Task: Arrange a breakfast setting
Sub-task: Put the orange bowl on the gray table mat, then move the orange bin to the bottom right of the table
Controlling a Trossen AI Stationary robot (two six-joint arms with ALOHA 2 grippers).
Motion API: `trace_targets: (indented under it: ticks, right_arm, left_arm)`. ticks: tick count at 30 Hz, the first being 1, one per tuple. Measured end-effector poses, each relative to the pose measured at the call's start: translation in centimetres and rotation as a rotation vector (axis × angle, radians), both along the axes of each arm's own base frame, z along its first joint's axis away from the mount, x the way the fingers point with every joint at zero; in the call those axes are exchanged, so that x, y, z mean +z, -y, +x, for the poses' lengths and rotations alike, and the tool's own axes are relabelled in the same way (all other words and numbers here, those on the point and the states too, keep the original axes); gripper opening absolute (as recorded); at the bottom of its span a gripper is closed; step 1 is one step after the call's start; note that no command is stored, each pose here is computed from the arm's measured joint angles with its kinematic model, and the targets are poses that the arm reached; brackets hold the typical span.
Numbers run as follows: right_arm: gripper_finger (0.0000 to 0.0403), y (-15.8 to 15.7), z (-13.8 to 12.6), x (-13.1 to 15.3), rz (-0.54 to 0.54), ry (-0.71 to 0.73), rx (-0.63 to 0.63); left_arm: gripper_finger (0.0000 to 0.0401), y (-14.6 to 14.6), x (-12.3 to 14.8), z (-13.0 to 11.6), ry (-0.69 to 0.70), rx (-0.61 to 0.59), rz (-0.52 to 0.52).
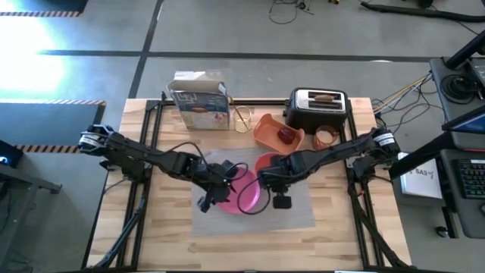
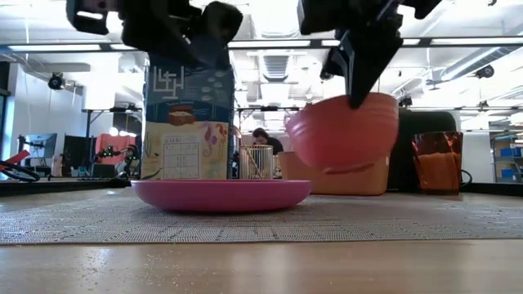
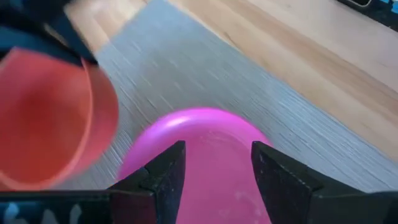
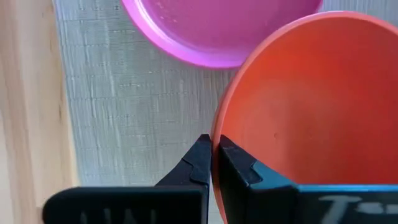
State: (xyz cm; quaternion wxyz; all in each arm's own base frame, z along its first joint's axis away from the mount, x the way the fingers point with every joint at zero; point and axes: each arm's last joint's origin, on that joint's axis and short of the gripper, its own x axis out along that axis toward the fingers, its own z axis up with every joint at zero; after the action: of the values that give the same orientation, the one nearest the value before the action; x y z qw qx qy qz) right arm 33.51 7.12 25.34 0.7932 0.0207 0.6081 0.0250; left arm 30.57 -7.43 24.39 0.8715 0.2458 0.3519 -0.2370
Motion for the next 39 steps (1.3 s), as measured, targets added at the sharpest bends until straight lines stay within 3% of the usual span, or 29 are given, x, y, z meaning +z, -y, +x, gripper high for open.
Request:
trace_targets:
  ticks: [6, 12, 18, 27, 39]
  right_arm:
    - [0.0008, 0.1, -0.8, -2.1, 0.026, -0.081, -0.153]
    - [0.0008, 0.1, -1.2, -4.1, 0.04, -0.079, -0.215]
    - [0.0009, 0.1, -0.8, -4.5, 0.079, -0.041, -0.312]
    - [0.0013, -0.1, -0.1, -3.4, 0.109, 0.007, -0.316]
    - [0.0111, -0.3, 0.3, -1.6, 0.138, 0.011, -0.288]
  left_arm:
    - [0.0166, 0.2, -0.9, -1.1, -0.161, 0.081, -0.042]
    - [0.0166, 1.5, -0.9, -1.5, -0.166, 0.044, -0.042]
    - [0.0166, 2.3, -0.9, -1.7, -0.172, 0.027, -0.049]
    - [0.0166, 3.5, -0.9, -2.2, -0.176, -0.007, -0.053]
    - [0.0166, 3.7, -1.0, -2.5, -0.203, -0.014, -0.042]
